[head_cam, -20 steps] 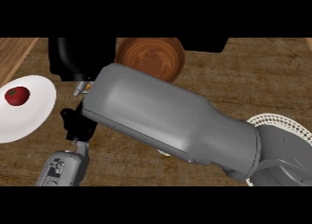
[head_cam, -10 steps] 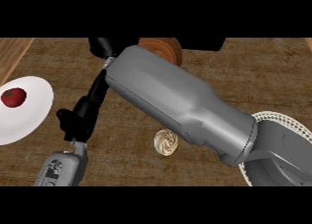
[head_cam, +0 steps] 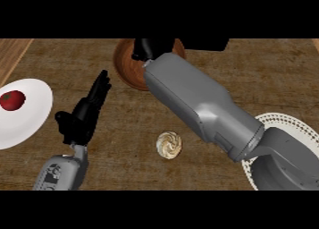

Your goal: Pick the croissant from the placemat and place it in the bowl

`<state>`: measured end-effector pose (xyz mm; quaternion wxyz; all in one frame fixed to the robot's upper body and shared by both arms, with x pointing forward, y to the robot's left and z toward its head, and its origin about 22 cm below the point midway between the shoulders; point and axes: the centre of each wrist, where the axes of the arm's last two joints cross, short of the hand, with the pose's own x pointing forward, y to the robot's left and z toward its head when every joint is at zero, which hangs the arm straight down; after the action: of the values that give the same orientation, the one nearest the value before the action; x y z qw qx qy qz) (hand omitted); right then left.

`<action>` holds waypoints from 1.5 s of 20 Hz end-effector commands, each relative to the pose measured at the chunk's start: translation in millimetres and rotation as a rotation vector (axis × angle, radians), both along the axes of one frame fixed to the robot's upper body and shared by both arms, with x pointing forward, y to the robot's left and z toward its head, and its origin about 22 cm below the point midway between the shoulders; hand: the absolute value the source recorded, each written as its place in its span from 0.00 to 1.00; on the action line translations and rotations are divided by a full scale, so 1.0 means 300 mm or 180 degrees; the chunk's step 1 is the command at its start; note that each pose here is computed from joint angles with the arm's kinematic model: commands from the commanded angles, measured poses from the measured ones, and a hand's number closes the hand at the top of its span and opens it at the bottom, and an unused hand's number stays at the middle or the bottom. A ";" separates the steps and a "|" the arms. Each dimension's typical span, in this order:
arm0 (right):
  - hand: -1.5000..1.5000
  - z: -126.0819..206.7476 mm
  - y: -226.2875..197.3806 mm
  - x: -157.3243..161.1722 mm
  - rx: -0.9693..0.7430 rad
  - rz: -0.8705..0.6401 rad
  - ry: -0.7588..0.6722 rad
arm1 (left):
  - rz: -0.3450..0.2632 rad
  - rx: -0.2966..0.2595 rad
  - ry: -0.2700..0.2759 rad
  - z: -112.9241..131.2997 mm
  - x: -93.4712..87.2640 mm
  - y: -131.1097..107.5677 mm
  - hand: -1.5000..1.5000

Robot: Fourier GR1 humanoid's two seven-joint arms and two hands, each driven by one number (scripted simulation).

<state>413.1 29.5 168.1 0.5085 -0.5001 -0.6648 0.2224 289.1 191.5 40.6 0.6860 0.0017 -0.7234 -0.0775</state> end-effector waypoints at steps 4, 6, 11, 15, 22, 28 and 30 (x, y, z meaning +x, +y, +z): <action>1.00 -0.140 -0.099 0.027 0.0179 0.0063 0.0454 | -0.0019 0.0015 -0.0009 -0.027 -0.032 0.006 0.50; 1.00 -0.188 -0.139 0.032 0.0568 -0.0013 0.0511 | 0.0044 -0.0013 0.0013 -0.003 -0.018 0.036 0.50; 0.00 -0.218 -0.187 0.038 0.0759 0.0516 0.0732 | 0.0054 0.0002 -0.0053 0.026 -0.006 0.069 0.50; 0.00 -0.188 -0.153 0.026 0.1071 0.0707 0.0357 | -0.0010 -0.0003 -0.0048 -0.011 -0.015 0.061 0.50; 0.00 -0.154 -0.171 0.045 0.1424 0.0736 -0.0312 | 0.0073 -0.0035 0.0016 -0.022 -0.035 -0.036 0.50; 0.00 -0.100 -0.188 0.053 0.2045 0.0815 -0.0338 | 0.0194 -0.0007 0.0036 -0.053 -0.046 0.044 0.50; 0.00 -0.176 -0.232 0.030 0.2198 0.0885 -0.0214 | 0.0207 -0.0057 0.0089 -0.056 -0.033 0.062 0.50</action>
<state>422.8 -27.1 123.7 0.5762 -0.2441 -0.7776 0.0612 279.1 203.8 32.0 0.6928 0.0174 -0.7185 -0.0589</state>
